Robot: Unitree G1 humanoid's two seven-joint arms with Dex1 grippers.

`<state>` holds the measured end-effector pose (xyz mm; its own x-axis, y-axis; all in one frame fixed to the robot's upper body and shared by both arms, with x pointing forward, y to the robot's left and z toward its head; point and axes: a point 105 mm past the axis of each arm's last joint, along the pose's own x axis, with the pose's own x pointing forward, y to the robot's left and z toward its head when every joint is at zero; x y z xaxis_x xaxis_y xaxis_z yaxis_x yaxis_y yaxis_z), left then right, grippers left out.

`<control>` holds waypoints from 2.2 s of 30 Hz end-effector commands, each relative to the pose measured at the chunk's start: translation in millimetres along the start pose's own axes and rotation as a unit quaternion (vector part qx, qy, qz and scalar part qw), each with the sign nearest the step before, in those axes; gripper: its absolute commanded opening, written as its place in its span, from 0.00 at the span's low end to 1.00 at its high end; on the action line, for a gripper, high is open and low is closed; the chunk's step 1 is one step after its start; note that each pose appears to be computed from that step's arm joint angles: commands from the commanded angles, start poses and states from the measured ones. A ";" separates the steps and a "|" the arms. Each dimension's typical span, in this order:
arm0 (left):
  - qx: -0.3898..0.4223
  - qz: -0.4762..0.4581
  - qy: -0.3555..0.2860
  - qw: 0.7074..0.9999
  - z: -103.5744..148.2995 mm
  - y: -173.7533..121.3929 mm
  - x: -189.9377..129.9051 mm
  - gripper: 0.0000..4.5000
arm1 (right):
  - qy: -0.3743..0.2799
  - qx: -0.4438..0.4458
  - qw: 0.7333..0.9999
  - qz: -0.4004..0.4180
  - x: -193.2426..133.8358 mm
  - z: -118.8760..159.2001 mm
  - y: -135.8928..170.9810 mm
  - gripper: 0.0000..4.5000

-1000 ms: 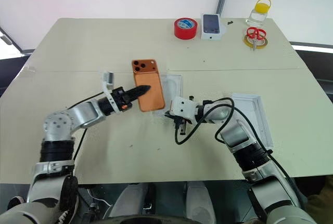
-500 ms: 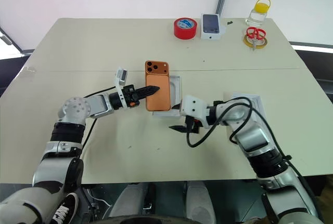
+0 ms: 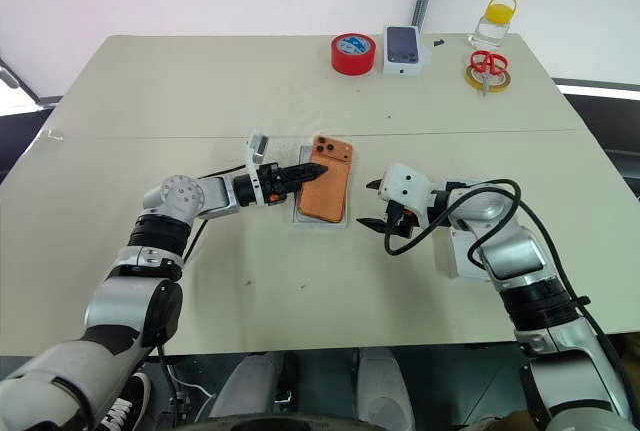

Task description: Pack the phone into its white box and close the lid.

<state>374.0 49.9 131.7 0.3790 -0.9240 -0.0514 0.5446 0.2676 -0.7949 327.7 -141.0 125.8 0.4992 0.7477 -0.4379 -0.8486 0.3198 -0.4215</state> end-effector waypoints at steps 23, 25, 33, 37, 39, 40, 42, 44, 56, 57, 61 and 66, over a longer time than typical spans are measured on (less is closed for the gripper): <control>0.078 0.092 0.006 0.993 8.1 -16.2 -24.8 0.95 | -0.014 -0.035 0.999 0.000 15.7 6.0 -2.5 0.80; 0.099 0.097 0.008 0.990 11.3 -19.2 -27.2 0.95 | -0.013 -0.038 0.999 -0.002 16.3 5.5 -3.6 0.80; 0.172 0.109 -0.068 0.977 47.5 -32.4 -53.9 0.83 | 0.005 -0.024 1.000 -0.002 11.0 -3.3 -9.5 0.80; 0.250 0.154 -0.100 0.951 57.5 -20.1 -61.8 0.42 | 0.014 -0.022 0.999 -0.039 6.1 -5.9 -26.0 0.48; 0.287 0.185 -0.105 0.934 57.9 -6.1 -65.1 0.18 | 0.024 -0.044 0.997 -0.059 7.6 -8.1 -32.9 0.24; 0.308 0.200 -0.095 0.925 54.6 3.2 -67.5 0.09 | 0.030 -0.058 0.996 -0.067 9.6 -9.2 -35.8 0.15; 0.331 0.233 -0.073 0.911 48.6 22.7 -74.4 0.00 | 0.032 -0.074 0.994 -0.077 14.4 -9.3 -38.9 0.01; 0.375 0.259 -0.039 0.890 42.2 39.2 -78.8 0.00 | 0.030 -0.078 0.993 -0.078 19.4 -8.9 -39.3 0.01; 0.395 0.142 0.123 0.899 -29.6 40.5 -4.1 0.00 | 0.033 -0.113 0.991 -0.062 33.9 -4.1 -35.8 0.01; 0.396 0.123 0.136 0.900 -37.0 35.0 2.9 0.00 | 0.035 -0.111 0.991 -0.059 32.1 -5.1 -34.7 0.01; 0.379 0.056 0.159 0.910 -55.5 9.9 22.3 0.00 | 0.049 -0.099 0.993 -0.030 19.5 -15.3 -21.9 0.01; 0.376 -0.002 0.167 0.911 -69.1 -17.6 40.6 0.00 | 0.067 -0.066 0.995 0.011 -4.6 -27.6 3.2 0.01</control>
<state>351.4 23.0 92.1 0.3359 -0.8611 -0.3817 0.8997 0.4132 -0.1405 340.8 -174.1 101.4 0.5737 0.6065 -0.5505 -0.7998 0.2698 -0.5363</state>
